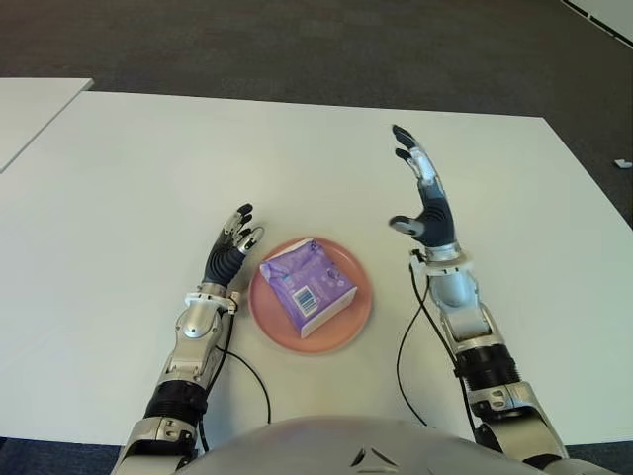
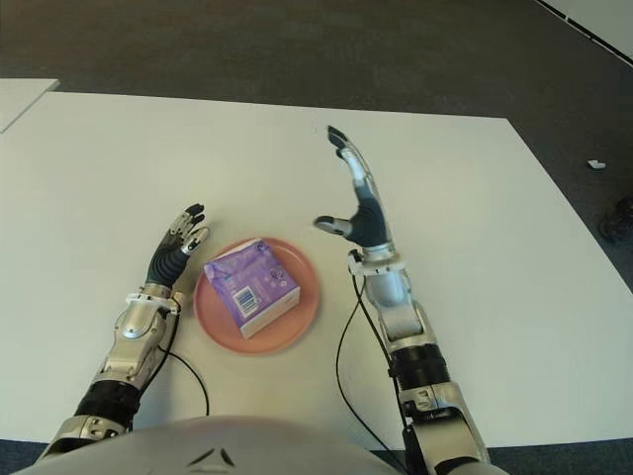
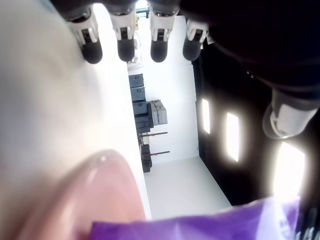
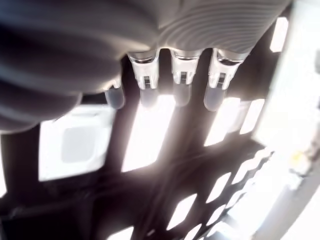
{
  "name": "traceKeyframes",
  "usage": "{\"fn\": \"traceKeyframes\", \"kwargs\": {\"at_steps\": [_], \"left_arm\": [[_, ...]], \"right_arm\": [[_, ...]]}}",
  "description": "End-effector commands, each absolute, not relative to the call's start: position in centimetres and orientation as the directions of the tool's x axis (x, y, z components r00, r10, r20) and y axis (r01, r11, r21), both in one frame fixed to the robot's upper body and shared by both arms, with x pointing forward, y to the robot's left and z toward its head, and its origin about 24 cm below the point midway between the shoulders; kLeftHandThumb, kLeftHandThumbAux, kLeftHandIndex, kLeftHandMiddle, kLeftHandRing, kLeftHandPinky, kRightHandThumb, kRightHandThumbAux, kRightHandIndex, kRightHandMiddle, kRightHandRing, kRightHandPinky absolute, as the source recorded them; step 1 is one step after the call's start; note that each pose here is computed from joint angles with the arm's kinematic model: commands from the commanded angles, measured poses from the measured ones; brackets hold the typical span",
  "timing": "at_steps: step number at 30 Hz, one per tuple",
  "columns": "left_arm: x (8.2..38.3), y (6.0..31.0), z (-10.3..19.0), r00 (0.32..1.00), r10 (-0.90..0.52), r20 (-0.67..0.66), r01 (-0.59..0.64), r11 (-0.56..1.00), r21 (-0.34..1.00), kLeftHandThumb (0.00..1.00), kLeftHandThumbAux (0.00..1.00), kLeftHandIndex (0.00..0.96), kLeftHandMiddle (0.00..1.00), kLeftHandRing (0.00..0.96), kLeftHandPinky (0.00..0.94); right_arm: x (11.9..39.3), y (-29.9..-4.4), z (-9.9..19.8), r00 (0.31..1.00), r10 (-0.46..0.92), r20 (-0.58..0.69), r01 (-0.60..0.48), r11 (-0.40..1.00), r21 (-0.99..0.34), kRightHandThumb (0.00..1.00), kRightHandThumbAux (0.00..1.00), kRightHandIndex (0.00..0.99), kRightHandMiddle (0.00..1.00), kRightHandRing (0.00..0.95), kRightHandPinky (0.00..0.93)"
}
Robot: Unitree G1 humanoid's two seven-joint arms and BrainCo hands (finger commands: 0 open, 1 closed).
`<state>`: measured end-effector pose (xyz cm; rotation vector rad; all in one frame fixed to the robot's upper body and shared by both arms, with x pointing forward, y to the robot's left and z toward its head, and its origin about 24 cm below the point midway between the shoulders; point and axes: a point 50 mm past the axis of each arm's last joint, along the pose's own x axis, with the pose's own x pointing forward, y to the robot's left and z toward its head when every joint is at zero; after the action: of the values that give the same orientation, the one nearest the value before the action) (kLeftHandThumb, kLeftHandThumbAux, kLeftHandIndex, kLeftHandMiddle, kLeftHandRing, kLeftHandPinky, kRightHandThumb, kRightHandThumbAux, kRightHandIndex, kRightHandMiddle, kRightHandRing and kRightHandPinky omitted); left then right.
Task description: Put the tissue paper into the plate.
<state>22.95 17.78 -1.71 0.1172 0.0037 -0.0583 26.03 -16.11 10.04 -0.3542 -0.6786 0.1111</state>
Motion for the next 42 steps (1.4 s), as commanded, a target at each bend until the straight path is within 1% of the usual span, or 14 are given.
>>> {"fn": "traceKeyframes", "kwargs": {"at_steps": [1, 5, 10, 15, 20, 24, 27, 30, 34, 37, 38, 40, 42], "left_arm": [[21.3, 17.9, -3.8, 0.991, -0.062, -0.119, 0.073, 0.993, 0.09, 0.0, 0.382, 0.0, 0.0, 0.0, 0.0], [21.3, 17.9, -3.8, 0.991, -0.072, -0.111, 0.081, 0.994, 0.079, 0.0, 0.386, 0.0, 0.0, 0.0, 0.0], [21.2, 17.9, -3.7, 0.991, -0.094, -0.092, 0.1, 0.993, 0.065, 0.0, 0.393, 0.0, 0.0, 0.0, 0.0], [21.0, 17.9, -3.6, 0.993, -0.096, -0.069, 0.1, 0.993, 0.067, 0.0, 0.398, 0.0, 0.0, 0.0, 0.0], [20.9, 17.9, -3.7, 0.993, -0.079, -0.085, 0.086, 0.993, 0.08, 0.0, 0.4, 0.0, 0.0, 0.0, 0.0], [20.9, 18.0, -3.9, 0.991, -0.056, -0.119, 0.068, 0.993, 0.096, 0.0, 0.399, 0.0, 0.0, 0.0, 0.0], [20.8, 18.1, -3.9, 0.99, -0.048, -0.13, 0.061, 0.993, 0.098, 0.001, 0.397, 0.0, 0.0, 0.0, 0.0], [20.8, 18.1, -3.9, 0.989, -0.028, -0.145, 0.042, 0.995, 0.092, 0.003, 0.398, 0.0, 0.0, 0.0, 0.0], [20.8, 18.1, -3.9, 0.989, -0.022, -0.149, 0.036, 0.995, 0.094, 0.003, 0.402, 0.0, 0.0, 0.0, 0.0], [20.7, 18.1, -3.9, 0.989, -0.019, -0.143, 0.033, 0.994, 0.1, 0.001, 0.41, 0.0, 0.0, 0.0, 0.0], [20.7, 18.1, -3.8, 0.991, -0.02, -0.135, 0.035, 0.993, 0.109, 0.0, 0.413, 0.0, 0.0, 0.0, 0.0], [20.7, 18.1, -3.8, 0.992, -0.024, -0.124, 0.039, 0.992, 0.122, 0.0, 0.418, 0.0, 0.0, 0.0, 0.0], [20.7, 18.1, -3.8, 0.993, -0.026, -0.119, 0.042, 0.991, 0.128, 0.0, 0.419, 0.0, 0.0, 0.0, 0.0]], "right_arm": [[25.6, -17.5, 8.1, 0.831, 0.118, 0.544, 0.042, 0.961, -0.272, 0.13, 0.264, 0.0, 0.0, 0.0, 0.0], [25.8, -17.5, 6.9, 0.853, 0.058, 0.518, 0.07, 0.972, -0.225, 0.124, 0.289, 0.0, 0.0, 0.0, 0.0], [25.7, -17.2, 5.1, 0.884, -0.04, 0.465, 0.123, 0.981, -0.15, 0.109, 0.365, 0.0, 0.0, 0.0, 0.0], [24.9, -17.0, 3.6, 0.901, -0.169, 0.401, 0.213, 0.975, -0.066, 0.109, 0.445, 0.0, 0.0, 0.0, 0.0], [24.0, -16.5, 2.1, 0.91, -0.243, 0.335, 0.265, 0.964, -0.021, 0.115, 0.519, 0.0, 0.0, 0.0, 0.0], [24.0, -16.3, 1.3, 0.915, -0.295, 0.275, 0.304, 0.953, 0.012, 0.11, 0.567, 0.0, 0.0, 0.0, 0.0], [24.1, -16.2, 1.2, 0.916, -0.305, 0.261, 0.312, 0.95, 0.015, 0.107, 0.595, 0.0, 0.0, 0.0, 0.0], [24.1, -16.1, 0.5, 0.927, -0.314, 0.205, 0.319, 0.948, 0.007, 0.103, 0.619, 0.0, 0.0, 0.0, 0.0], [24.0, -16.0, 0.3, 0.936, -0.31, 0.165, 0.312, 0.95, 0.01, 0.101, 0.639, 0.0, 0.0, 0.0, 0.0], [24.0, -16.0, 0.0, 0.954, -0.288, 0.087, 0.285, 0.957, 0.045, 0.1, 0.648, 0.0, 0.0, 0.0, 0.0], [24.0, -15.9, -0.2, 0.962, -0.27, 0.037, 0.267, 0.961, 0.077, 0.101, 0.657, 0.0, 0.0, 0.0, 0.004], [23.9, -15.9, -0.4, 0.971, -0.238, -0.024, 0.239, 0.963, 0.122, 0.102, 0.675, 0.0, 0.0, 0.0, 0.012], [23.8, -15.8, -0.4, 0.975, -0.217, -0.054, 0.223, 0.965, 0.141, 0.104, 0.693, 0.0, 0.0, 0.0, 0.018]]}}
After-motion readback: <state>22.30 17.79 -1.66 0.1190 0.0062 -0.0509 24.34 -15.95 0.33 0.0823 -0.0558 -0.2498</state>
